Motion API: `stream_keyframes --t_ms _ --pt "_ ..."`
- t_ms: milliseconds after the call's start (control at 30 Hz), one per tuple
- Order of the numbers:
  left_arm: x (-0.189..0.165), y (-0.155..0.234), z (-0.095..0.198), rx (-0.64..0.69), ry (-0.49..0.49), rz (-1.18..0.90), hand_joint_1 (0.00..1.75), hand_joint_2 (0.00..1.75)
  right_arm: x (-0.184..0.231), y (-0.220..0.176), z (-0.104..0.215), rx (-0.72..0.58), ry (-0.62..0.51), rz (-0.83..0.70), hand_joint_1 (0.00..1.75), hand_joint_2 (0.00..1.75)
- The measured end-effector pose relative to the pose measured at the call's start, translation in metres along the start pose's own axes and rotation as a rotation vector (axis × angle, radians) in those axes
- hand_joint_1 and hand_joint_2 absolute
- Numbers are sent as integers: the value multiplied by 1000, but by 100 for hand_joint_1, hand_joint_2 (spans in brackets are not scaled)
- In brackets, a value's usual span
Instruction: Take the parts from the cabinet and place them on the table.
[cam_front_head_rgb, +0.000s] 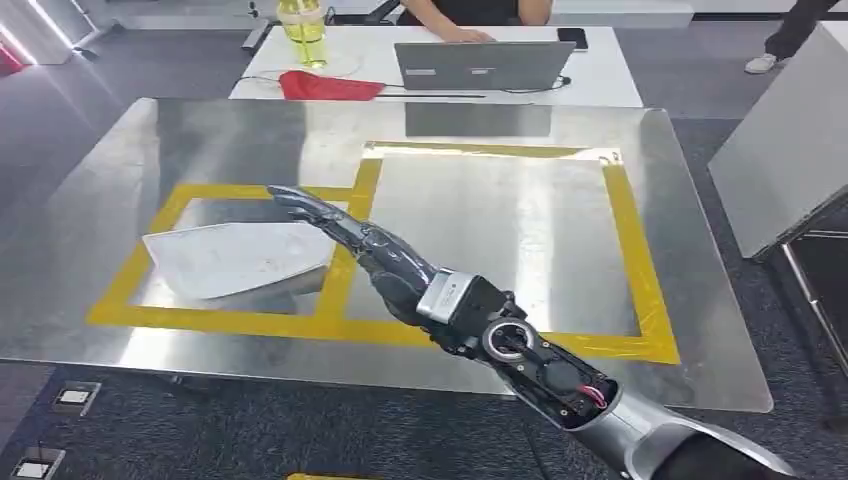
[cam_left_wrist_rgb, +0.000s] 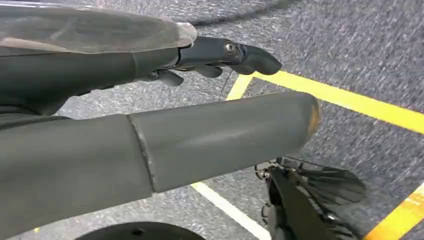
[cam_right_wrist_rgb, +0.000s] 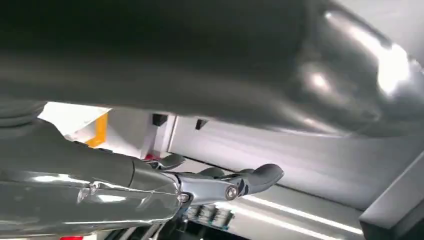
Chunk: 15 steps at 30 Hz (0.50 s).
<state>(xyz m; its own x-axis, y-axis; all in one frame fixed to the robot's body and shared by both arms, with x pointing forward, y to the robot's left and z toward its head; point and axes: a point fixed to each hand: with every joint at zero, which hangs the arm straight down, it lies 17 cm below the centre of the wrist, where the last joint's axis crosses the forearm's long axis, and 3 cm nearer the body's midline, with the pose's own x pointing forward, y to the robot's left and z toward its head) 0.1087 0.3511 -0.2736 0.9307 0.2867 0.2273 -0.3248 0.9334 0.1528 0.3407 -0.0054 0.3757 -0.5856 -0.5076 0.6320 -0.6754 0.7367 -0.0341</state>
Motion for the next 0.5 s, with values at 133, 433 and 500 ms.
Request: stream_keyframes --t_ms 133,433,500 --pt "0 1 0 1 -1 -7 0 0 7 0 -1 3 -16 1 0 0" --pt "3 -1 0 -5 -5 -14 0 0 13 0 3 8 -24 4 0 0" --pt "2 -1 0 -5 -3 -15 0 0 12 0 4 13 -20 4 0 0"
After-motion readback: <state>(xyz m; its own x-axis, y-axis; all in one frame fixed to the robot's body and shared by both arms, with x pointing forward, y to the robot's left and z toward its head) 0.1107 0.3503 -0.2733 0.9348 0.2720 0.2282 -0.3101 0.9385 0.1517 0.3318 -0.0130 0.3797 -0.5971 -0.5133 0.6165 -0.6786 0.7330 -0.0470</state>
